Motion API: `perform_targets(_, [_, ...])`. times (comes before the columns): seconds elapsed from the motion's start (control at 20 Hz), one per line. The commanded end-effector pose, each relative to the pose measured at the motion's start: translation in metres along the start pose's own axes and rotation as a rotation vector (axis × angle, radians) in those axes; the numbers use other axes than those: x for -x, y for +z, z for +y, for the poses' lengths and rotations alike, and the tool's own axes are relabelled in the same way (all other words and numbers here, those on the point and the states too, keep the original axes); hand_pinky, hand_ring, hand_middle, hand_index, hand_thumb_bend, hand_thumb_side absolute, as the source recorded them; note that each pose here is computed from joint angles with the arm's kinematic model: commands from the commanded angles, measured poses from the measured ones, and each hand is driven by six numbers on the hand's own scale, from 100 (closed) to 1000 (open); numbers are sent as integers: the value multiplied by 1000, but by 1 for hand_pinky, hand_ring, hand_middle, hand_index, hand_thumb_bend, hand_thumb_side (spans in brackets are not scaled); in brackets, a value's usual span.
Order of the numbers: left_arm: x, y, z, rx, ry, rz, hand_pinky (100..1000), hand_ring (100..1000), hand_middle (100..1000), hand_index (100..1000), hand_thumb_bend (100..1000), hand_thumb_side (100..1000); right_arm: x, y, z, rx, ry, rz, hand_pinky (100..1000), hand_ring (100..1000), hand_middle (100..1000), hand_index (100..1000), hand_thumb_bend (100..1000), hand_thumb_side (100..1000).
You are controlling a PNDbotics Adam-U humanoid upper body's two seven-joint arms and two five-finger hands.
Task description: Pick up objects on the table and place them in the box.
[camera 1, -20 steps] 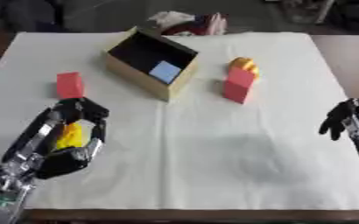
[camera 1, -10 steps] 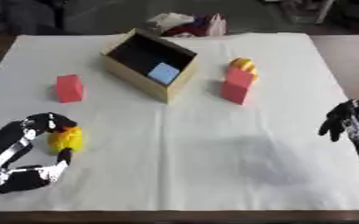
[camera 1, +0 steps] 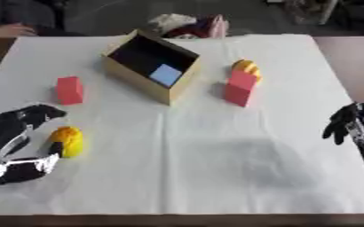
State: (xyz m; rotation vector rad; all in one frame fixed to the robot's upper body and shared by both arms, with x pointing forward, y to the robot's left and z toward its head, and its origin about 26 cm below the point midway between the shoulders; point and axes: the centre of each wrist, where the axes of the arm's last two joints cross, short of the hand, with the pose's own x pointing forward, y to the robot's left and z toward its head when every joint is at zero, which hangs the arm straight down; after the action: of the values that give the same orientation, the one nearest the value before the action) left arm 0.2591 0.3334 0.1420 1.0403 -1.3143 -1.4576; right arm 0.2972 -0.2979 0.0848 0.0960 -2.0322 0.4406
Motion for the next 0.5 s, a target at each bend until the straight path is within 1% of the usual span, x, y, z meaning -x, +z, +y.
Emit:
perform_targets(0.05, [3, -3, 7, 32, -60, 39, 816, 796, 839, 939, 100, 342, -6, -3, -6, -4, 22, -16, 396, 263, 262, 521, 100, 483])
perform_targets(0.3, [8, -11, -2, 72, -50, 80, 816, 796, 841, 946, 100, 339, -6, -3, -5, -5, 21, -15, 397, 263, 261, 521, 100, 484])
perform_targets(0.5, [13, -17, -9, 71, -38, 101, 814, 795, 840, 947, 100, 336, -6, -2, -5, -6, 21, -15, 397, 262, 261, 520, 100, 483])
